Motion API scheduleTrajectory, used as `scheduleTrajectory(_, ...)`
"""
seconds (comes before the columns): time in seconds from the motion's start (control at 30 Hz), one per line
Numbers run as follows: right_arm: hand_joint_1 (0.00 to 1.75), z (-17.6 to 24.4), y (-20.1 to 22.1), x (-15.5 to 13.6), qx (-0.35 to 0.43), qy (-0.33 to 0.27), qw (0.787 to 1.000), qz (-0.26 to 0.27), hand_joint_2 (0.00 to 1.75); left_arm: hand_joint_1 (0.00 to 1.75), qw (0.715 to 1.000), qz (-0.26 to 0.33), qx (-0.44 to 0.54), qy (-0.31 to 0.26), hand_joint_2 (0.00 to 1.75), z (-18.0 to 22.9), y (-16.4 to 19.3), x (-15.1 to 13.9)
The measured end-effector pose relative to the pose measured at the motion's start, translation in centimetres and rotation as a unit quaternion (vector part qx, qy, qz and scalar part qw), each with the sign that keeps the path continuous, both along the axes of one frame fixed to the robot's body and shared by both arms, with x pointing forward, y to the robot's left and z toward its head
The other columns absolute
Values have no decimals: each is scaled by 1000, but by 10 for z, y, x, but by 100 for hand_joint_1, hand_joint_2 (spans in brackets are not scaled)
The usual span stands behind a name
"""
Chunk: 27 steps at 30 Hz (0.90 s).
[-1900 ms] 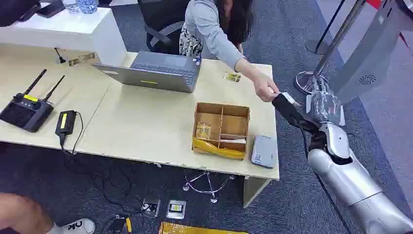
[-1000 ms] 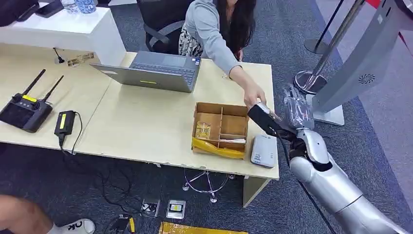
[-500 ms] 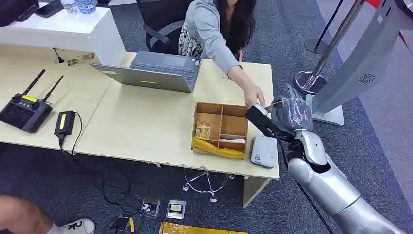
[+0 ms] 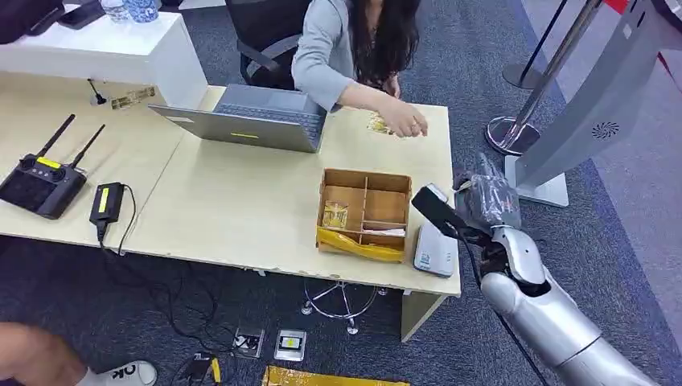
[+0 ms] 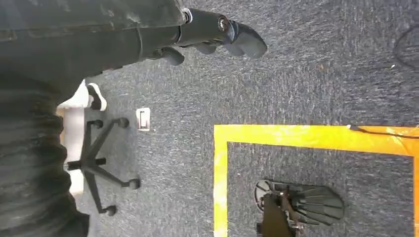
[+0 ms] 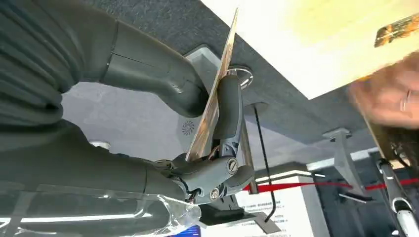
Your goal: Pass the card to the sensor for recognition and then transmit it.
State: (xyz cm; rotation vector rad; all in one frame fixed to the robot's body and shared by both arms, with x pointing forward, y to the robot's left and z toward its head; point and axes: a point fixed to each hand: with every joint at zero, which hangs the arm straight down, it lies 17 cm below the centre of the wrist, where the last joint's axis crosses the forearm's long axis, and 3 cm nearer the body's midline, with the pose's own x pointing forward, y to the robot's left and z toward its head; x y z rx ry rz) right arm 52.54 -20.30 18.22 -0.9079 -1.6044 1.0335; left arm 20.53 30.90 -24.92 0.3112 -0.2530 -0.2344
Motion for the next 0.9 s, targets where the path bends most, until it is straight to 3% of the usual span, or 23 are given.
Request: scheduleTrajectory(0.9,175,-96,-27,-27,36,90,995,-12,175,0,1000,-5,-1,-2,0,0,-1,0)
